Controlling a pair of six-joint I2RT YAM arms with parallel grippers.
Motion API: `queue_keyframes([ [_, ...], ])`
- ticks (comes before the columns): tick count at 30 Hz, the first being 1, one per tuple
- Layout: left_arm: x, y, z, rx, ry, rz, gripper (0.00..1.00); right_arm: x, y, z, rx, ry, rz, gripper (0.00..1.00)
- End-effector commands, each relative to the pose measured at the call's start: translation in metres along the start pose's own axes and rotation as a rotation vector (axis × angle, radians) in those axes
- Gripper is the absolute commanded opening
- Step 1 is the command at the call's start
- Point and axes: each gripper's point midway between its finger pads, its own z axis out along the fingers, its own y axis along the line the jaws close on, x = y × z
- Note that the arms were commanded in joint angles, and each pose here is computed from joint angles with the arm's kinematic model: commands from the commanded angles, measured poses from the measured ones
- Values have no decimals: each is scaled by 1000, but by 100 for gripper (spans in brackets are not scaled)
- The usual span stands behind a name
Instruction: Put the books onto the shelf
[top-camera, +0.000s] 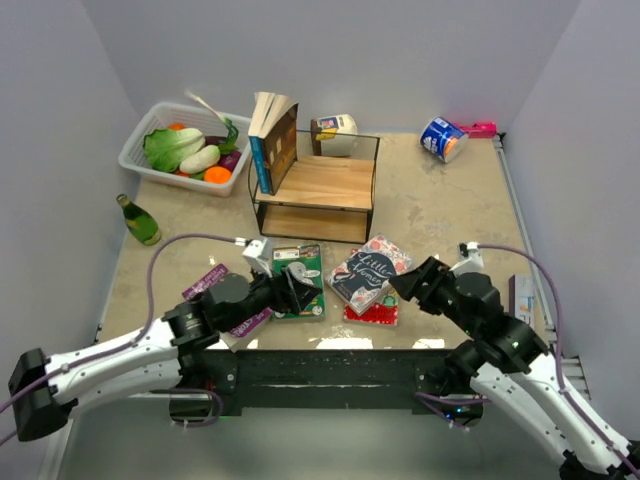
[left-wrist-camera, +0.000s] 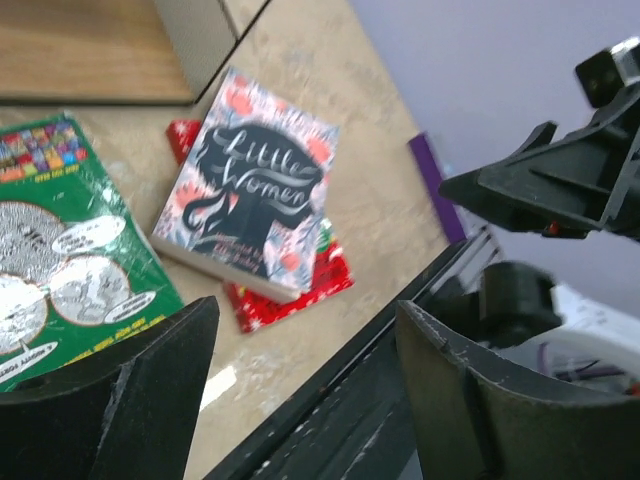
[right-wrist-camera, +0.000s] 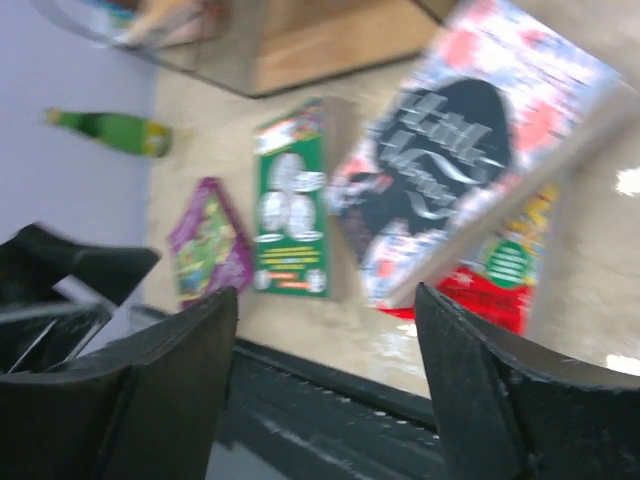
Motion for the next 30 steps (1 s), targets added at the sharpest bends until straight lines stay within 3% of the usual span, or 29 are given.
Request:
queue_keyframes([
  [1,22,-3,28,-13,126,85,73,4,-57,20,212,-105,144,78],
  [14,53,37,89,-186,184,180,70,5,-113,71,415,-243,180,92],
  [18,55,38,98,-193,191,199,70,1,-108,88,326,-302,242,94],
  [26,66,46,108,-206,231,229,70,-5,-130,113,322,-329,289,95],
  [30,78,54,108,-218,268,234,70,-23,-120,118,223,-388,310,91],
])
